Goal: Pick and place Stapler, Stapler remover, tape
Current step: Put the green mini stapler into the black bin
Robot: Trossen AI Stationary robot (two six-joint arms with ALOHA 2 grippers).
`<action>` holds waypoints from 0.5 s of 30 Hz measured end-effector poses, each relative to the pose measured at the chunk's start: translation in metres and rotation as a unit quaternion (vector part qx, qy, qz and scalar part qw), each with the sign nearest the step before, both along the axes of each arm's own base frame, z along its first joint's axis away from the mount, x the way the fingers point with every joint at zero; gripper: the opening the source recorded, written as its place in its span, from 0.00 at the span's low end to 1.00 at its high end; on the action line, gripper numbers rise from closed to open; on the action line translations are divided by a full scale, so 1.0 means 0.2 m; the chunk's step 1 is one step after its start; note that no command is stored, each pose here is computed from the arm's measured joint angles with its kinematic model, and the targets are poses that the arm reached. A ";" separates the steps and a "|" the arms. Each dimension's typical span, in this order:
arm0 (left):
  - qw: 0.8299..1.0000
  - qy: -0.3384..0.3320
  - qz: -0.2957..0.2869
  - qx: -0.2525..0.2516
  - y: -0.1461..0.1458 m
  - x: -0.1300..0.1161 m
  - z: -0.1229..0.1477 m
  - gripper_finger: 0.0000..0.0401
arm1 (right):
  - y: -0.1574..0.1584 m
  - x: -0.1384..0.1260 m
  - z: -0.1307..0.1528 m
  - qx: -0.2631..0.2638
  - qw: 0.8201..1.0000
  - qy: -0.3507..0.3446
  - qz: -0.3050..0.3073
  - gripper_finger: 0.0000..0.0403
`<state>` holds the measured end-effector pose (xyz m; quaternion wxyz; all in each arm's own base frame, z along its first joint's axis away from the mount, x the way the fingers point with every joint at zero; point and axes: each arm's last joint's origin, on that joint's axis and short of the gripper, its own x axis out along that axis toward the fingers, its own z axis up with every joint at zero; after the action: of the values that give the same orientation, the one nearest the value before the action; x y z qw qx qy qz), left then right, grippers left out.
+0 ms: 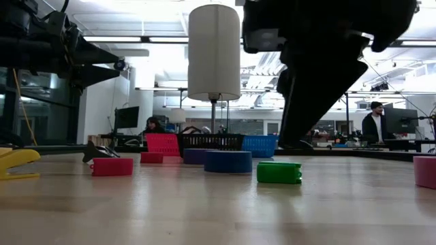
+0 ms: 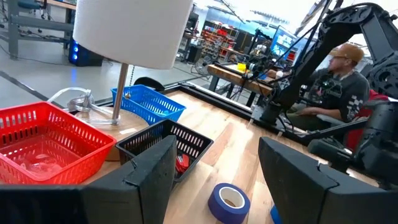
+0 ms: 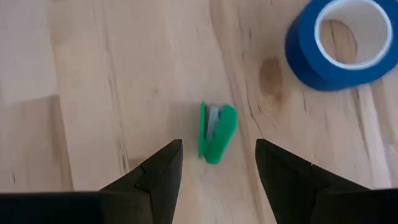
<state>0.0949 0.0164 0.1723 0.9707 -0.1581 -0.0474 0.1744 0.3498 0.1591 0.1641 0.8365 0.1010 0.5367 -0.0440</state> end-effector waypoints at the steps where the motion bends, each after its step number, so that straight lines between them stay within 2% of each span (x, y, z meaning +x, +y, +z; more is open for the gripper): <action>1: 1.000 0.000 0.000 0.000 0.00 0.00 0.00 0.56 | 0.01 0.00 0.00 0.004 1.000 -0.003 0.001 0.48; 15: 1.000 0.000 0.000 0.000 0.00 0.00 0.00 0.56 | 0.02 0.03 -0.08 0.007 1.000 0.002 0.002 0.49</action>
<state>0.0949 0.0165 0.1722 0.9708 -0.1579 -0.0472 0.1745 0.3561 0.1631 0.1483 0.8351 0.1054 0.5385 -0.0390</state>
